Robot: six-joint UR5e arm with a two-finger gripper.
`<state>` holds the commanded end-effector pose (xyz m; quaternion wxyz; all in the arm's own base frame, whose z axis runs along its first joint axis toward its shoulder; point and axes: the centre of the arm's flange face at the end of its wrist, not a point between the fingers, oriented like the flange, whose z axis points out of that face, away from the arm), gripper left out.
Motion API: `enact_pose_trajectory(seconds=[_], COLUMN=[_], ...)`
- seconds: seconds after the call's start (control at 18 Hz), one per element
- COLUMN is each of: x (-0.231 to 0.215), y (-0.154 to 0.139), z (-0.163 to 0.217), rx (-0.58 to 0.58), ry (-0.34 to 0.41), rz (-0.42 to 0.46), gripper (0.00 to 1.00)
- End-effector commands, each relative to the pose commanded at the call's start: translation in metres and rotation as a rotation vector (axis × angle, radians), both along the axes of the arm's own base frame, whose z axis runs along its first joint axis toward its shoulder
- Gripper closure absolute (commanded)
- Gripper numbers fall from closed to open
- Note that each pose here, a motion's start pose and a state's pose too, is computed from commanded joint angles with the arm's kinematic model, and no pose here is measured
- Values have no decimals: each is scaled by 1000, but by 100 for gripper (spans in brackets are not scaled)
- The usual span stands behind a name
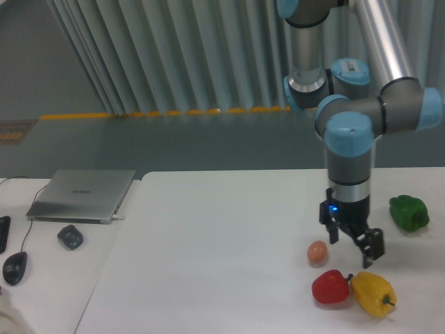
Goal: Place the red peppers in a basket
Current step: 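Lower the open gripper onto the red bell pepper beside the yellow one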
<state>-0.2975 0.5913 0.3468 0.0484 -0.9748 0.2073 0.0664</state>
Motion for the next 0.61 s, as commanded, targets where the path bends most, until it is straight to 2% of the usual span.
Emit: enact_pose_trajectory(seconds=[0.17,0.33,0.61], x=[4,8,11], y=[4,12,34], z=[-4,-13,-28], rx=[-37,-55,-82], ry=[35,41,68], rz=[-54,-64,-37], gripper=[0,0,0])
